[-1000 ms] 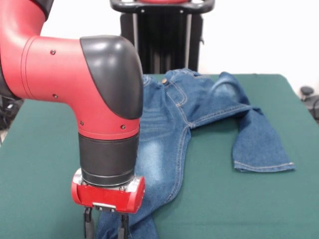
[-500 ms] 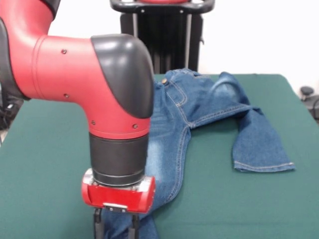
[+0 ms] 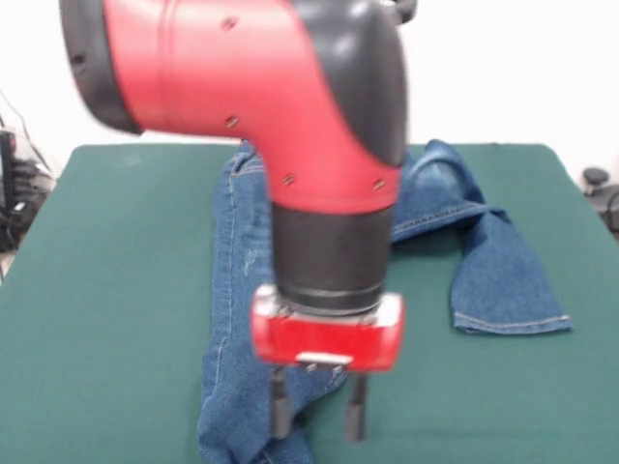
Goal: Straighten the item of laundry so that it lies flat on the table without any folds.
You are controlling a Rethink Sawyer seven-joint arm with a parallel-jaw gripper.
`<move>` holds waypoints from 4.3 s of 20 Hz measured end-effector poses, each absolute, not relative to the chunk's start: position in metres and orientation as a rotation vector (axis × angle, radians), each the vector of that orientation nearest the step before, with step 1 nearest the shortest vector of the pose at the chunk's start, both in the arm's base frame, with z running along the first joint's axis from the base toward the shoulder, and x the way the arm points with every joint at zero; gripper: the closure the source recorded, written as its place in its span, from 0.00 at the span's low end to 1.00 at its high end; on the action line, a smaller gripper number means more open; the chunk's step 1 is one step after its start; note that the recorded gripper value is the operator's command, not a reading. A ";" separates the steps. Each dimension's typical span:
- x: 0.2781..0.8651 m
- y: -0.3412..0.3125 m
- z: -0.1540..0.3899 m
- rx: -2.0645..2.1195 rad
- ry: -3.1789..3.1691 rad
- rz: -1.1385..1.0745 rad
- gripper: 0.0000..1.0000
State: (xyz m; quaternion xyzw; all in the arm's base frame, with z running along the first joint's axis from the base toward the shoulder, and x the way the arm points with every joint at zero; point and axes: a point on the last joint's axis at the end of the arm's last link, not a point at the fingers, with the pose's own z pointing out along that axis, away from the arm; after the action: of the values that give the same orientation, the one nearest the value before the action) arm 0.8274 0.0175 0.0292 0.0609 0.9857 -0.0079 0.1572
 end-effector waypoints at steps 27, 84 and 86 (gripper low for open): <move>0.797 0.082 0.044 0.148 2.947 -0.053 0.00; 0.702 0.180 0.004 0.228 3.185 -0.006 0.00; 0.699 0.181 -0.006 0.224 3.180 -0.011 0.00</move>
State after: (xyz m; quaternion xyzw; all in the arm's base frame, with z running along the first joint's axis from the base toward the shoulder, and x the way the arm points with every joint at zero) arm 0.6992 0.1806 -0.0059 0.0704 0.9973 -0.0033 -0.0230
